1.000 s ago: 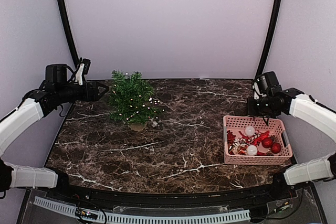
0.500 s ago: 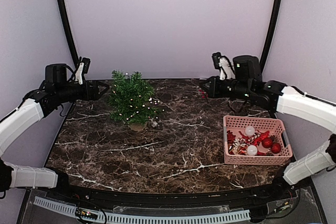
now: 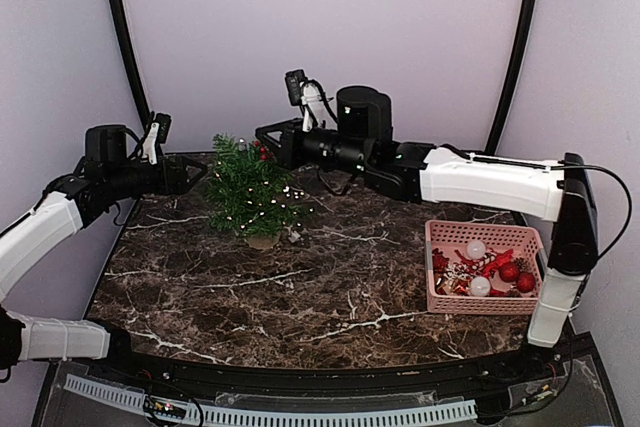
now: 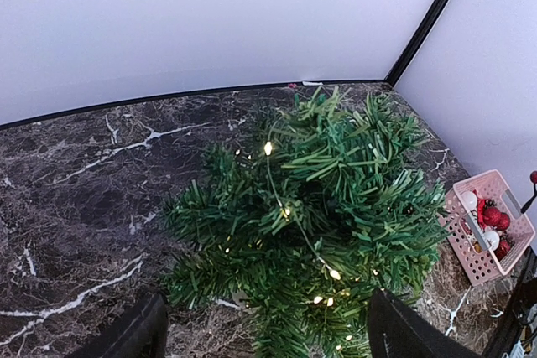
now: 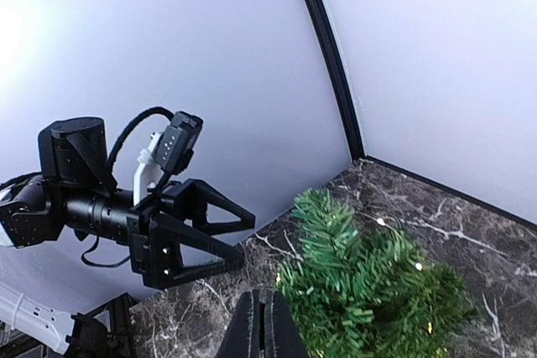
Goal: Decorate the small christmas tree
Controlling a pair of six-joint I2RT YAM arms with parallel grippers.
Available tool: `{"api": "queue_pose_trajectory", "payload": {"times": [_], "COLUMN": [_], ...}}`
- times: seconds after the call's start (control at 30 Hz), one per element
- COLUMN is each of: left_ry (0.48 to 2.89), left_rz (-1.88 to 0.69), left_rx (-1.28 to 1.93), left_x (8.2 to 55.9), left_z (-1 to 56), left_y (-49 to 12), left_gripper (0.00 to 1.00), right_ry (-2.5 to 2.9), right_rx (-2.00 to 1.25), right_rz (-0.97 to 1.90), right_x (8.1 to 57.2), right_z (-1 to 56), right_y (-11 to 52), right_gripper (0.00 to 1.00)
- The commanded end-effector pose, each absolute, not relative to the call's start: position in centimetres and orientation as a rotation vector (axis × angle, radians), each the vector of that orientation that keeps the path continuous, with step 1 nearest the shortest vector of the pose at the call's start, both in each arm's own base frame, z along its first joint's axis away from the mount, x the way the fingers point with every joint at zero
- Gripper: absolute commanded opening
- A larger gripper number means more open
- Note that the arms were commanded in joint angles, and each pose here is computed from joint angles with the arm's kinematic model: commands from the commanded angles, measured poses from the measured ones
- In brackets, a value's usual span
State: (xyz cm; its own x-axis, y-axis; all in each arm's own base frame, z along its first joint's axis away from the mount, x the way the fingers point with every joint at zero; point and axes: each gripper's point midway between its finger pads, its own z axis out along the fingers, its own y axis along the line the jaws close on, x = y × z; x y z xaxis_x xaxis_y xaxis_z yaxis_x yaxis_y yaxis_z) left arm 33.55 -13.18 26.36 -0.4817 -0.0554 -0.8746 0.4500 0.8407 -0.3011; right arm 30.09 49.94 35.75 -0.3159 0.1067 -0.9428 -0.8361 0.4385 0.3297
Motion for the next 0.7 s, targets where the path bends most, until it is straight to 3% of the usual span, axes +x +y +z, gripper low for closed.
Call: {"api": "queue_pose_trajectory", "payload": {"times": [0.0,0.67], "left_ry": [1.956,1.947], "left_rz": [-0.621,-0.620], "left_rx": [0.289,0.295], "left_x": [33.3,33.2], "left_z": [27.1,27.3], "left_y": [-13.0,-13.0], "left_gripper": [0.84,0.84], "right_ry": [1.425,1.427], "right_rx": [-0.624,-0.609], "right_rz": [1.168,1.037], "right_x": [30.4,35.5], "right_z": [39.6,34.4], "right_y": [51.9,57.1], "right_gripper": [0.00,0.00]}}
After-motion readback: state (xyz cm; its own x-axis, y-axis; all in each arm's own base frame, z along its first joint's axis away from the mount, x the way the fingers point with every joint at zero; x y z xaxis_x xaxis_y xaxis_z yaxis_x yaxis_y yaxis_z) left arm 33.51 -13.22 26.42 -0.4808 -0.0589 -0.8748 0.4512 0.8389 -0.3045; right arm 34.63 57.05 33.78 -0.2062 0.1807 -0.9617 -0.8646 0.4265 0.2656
